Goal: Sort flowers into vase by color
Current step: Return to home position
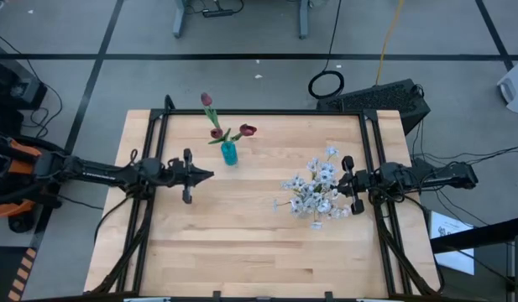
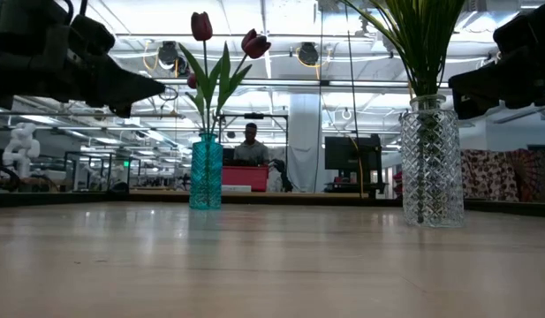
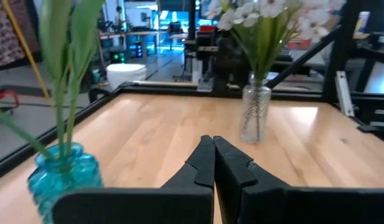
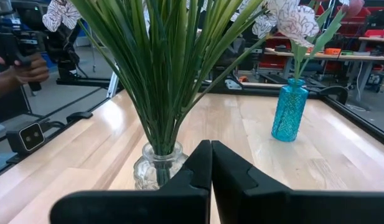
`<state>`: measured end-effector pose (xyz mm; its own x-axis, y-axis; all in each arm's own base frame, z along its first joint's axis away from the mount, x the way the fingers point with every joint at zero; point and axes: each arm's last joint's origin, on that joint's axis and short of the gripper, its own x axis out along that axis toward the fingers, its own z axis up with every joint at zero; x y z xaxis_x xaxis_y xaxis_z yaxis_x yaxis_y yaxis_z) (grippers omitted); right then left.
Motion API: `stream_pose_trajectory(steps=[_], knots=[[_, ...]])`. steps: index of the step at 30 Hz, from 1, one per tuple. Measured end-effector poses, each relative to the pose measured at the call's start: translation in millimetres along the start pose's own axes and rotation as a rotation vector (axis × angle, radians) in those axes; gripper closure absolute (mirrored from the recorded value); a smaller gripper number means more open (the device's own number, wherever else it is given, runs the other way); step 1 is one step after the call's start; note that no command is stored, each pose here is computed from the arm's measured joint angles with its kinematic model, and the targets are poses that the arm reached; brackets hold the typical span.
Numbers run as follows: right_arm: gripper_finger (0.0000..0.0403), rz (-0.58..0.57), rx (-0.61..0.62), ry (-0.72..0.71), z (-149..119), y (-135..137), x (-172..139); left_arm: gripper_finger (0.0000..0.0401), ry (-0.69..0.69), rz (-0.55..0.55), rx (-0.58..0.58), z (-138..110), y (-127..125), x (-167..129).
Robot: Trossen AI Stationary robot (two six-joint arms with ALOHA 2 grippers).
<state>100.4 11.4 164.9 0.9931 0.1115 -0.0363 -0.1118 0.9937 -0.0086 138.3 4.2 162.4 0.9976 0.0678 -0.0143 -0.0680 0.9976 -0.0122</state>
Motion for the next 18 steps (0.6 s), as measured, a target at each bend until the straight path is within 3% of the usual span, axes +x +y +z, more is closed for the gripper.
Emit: stream_pose_trajectory(steps=[18], knots=[[0.0403,-0.001,0.000,-0.001,0,0,0,0.0401,0.043,-0.004,0.026,-1,-1,-16]])
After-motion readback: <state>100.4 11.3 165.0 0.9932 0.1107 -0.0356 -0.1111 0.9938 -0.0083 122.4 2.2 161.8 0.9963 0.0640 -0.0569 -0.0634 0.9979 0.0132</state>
